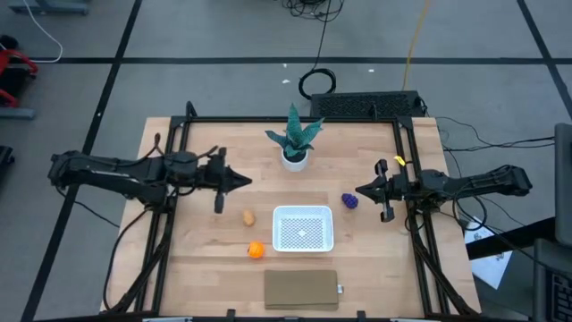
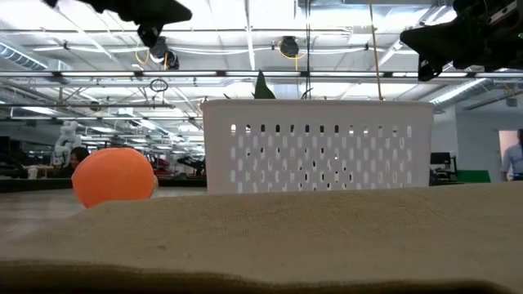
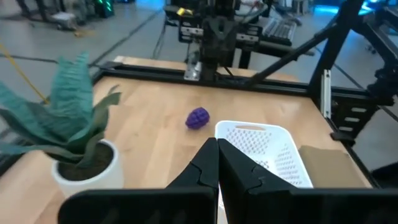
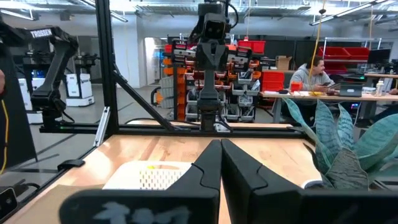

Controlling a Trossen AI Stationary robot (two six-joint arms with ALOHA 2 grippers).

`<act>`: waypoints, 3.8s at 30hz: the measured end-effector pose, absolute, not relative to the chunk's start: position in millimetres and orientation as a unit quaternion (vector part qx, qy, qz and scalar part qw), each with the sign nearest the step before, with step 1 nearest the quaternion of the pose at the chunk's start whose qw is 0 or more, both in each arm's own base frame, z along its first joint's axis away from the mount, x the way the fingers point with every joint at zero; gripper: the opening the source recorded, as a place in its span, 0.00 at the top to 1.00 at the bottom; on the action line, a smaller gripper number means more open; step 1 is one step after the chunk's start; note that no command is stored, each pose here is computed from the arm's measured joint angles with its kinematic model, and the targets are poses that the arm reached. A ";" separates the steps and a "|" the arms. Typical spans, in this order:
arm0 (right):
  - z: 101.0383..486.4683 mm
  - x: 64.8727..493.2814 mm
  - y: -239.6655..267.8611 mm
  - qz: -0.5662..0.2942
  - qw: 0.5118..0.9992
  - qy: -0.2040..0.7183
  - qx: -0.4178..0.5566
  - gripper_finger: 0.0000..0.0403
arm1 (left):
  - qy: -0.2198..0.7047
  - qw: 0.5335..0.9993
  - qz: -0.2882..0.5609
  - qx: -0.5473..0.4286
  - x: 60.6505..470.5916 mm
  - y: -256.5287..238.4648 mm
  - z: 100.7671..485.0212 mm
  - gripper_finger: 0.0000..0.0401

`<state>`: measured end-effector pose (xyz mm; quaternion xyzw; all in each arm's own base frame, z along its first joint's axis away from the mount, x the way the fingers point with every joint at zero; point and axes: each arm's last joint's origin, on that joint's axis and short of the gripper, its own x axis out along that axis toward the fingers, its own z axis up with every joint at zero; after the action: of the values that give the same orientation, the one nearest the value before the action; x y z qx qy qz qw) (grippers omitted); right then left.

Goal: Pick and placing Produce into tupperware
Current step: Put the brown potato into the white basket

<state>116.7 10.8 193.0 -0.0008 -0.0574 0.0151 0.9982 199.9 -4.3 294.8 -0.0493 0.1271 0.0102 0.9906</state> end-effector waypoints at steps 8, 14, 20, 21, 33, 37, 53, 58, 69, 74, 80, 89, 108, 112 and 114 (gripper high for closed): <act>192.9 116.7 10.8 0.013 0.998 -0.057 -0.027 1.00 | 0.214 0.975 0.030 -0.051 228.2 3.7 320.7 1.00; 192.7 116.7 10.8 0.013 0.998 -0.056 -0.027 1.00 | 0.309 0.949 0.040 -0.051 244.1 7.1 333.6 1.00; 192.7 116.7 10.8 0.014 0.998 -0.056 -0.013 1.00 | 0.404 0.912 0.030 -0.059 258.6 6.8 335.7 1.00; 192.6 116.7 10.8 0.014 0.998 -0.055 -0.012 1.00 | 0.415 0.908 0.022 -0.063 262.1 6.2 335.2 1.00; 192.1 116.8 10.8 0.014 0.998 -0.052 -0.013 1.00 | 0.586 0.806 -0.054 -0.073 283.0 -2.3 320.5 1.00; 191.9 116.9 10.8 0.014 0.999 -0.051 -0.013 1.00 | 0.593 0.800 -0.087 -0.041 284.4 -6.9 319.9 1.00; 191.1 117.0 10.8 0.014 0.999 -0.047 -0.015 1.00 | 0.553 0.770 -0.230 0.219 283.5 -19.1 320.0 0.99; 190.1 117.0 10.8 0.014 0.999 -0.042 -0.015 1.00 | 0.552 0.766 -0.231 0.233 283.5 -18.6 320.0 1.00; 188.1 117.2 10.9 0.014 0.999 -0.032 -0.017 1.00 | 0.550 0.760 -0.237 0.253 283.4 -18.8 319.6 0.88; 185.7 117.3 10.9 0.015 1.000 -0.020 -0.018 1.00 | 0.545 0.770 -0.228 0.240 285.3 -19.1 320.2 0.78; 185.8 117.3 10.9 0.015 1.000 -0.020 -0.017 1.00 | 0.545 0.775 -0.224 0.229 285.6 -19.3 320.4 0.62; 185.8 117.3 10.9 0.015 1.000 -0.020 -0.017 1.00 | 0.526 0.785 -0.238 0.226 288.6 -23.0 321.5 0.35; 182.6 117.9 10.9 0.015 1.000 -0.003 -0.019 1.00 | 0.614 0.677 -0.305 0.268 320.2 -44.3 258.2 0.27; 182.4 117.9 10.9 0.015 1.000 -0.003 -0.019 1.00 | 0.626 0.659 -0.317 0.270 324.9 -43.7 246.3 0.29; 182.4 117.9 10.9 0.015 1.000 -0.002 -0.019 1.00 | 0.629 0.654 -0.324 0.268 324.7 -42.1 240.4 0.30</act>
<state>117.9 10.9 182.4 -0.0189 -0.0024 0.0150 0.9997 324.7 -42.1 240.4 0.2680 0.6291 -0.3243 0.6536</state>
